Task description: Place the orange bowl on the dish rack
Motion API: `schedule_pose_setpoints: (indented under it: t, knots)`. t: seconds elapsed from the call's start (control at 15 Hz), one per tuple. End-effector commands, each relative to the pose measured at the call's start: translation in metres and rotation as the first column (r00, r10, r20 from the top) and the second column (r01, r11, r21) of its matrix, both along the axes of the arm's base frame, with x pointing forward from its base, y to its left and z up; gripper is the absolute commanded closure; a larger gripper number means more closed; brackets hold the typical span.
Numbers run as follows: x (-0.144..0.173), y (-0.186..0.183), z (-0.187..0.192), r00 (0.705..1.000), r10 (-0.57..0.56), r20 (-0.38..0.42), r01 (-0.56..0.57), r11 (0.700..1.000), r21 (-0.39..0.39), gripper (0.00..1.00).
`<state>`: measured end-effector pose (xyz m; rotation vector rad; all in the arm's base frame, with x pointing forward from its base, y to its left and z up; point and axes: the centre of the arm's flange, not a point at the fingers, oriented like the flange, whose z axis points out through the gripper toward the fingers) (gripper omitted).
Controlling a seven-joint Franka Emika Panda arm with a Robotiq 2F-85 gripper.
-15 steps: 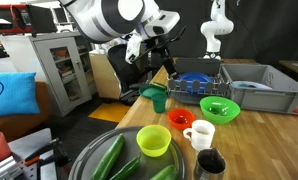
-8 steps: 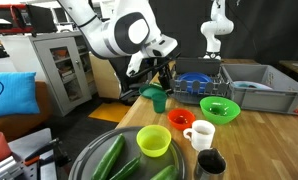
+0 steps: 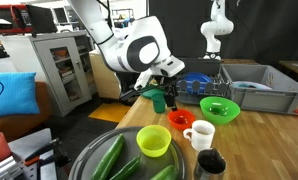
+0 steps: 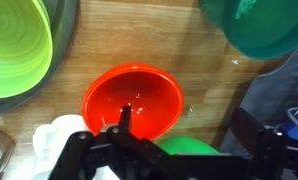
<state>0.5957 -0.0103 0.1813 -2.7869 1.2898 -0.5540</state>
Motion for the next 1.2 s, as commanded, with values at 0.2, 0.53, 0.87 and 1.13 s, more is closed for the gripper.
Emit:
schedule_pose_setpoints:
  t: [0.2, 0.53, 0.87, 1.13]
  knots:
    - [0.025, -0.007, -0.034, 0.998, -0.058, -0.028, 0.058, 0.998, -0.027, 0.00]
    - [0.030, -0.007, -0.042, 0.997, -0.075, -0.032, 0.075, 0.997, -0.009, 0.22]
    - [0.029, -0.010, -0.047, 0.995, -0.096, -0.039, 0.096, 0.995, 0.001, 0.56]
    - [0.027, -0.008, -0.048, 0.994, -0.091, -0.054, 0.091, 0.996, 0.012, 0.84]
